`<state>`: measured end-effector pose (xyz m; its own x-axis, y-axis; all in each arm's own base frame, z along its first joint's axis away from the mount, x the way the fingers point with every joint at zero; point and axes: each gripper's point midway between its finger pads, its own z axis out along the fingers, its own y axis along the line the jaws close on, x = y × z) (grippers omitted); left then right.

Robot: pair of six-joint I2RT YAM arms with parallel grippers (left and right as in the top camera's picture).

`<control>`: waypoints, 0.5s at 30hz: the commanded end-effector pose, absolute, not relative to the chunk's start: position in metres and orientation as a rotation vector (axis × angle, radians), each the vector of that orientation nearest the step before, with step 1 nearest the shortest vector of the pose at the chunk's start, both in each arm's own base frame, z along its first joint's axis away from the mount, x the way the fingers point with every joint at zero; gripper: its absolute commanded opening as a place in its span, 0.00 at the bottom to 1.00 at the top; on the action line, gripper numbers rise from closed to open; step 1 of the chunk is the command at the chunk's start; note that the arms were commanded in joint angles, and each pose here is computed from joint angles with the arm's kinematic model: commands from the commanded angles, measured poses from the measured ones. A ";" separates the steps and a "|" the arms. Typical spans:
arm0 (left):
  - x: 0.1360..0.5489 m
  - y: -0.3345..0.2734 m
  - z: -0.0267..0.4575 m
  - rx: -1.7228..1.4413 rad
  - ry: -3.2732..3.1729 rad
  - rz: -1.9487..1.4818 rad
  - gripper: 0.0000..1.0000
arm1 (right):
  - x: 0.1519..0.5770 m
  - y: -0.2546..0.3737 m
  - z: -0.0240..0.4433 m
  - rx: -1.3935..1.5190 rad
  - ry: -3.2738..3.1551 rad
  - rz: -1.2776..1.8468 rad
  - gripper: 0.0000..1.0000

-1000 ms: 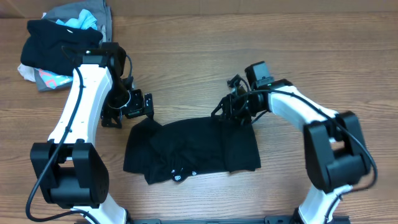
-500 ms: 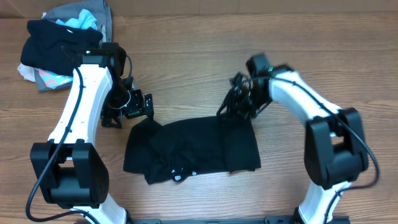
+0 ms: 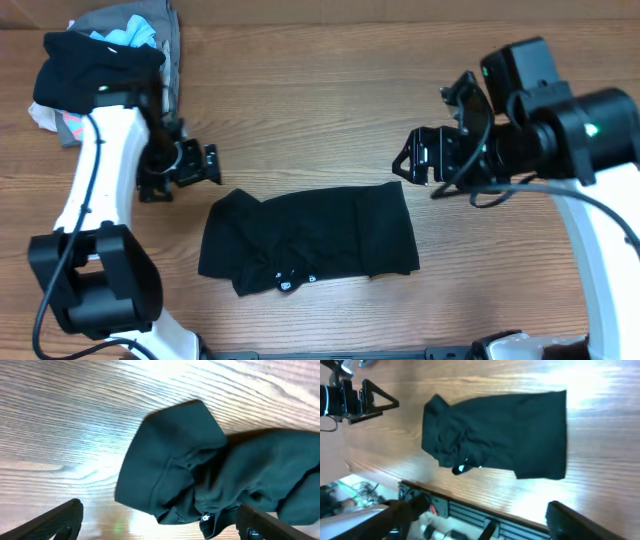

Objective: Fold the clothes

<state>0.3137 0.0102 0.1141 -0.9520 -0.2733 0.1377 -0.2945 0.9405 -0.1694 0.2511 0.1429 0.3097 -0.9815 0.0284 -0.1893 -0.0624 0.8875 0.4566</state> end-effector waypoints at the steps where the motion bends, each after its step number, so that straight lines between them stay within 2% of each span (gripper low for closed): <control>1: 0.304 0.016 0.101 0.443 -2.939 0.471 1.00 | 0.244 0.137 0.316 0.000 2.833 0.666 0.95; 8: 0.276 0.023 0.060 0.543 -2.846 0.605 0.96 | 0.231 0.133 0.332 -0.018 2.767 0.680 0.99; 15: 0.257 0.014 0.024 0.536 -2.827 0.639 0.98 | 0.230 0.133 0.330 -0.028 2.773 0.671 1.00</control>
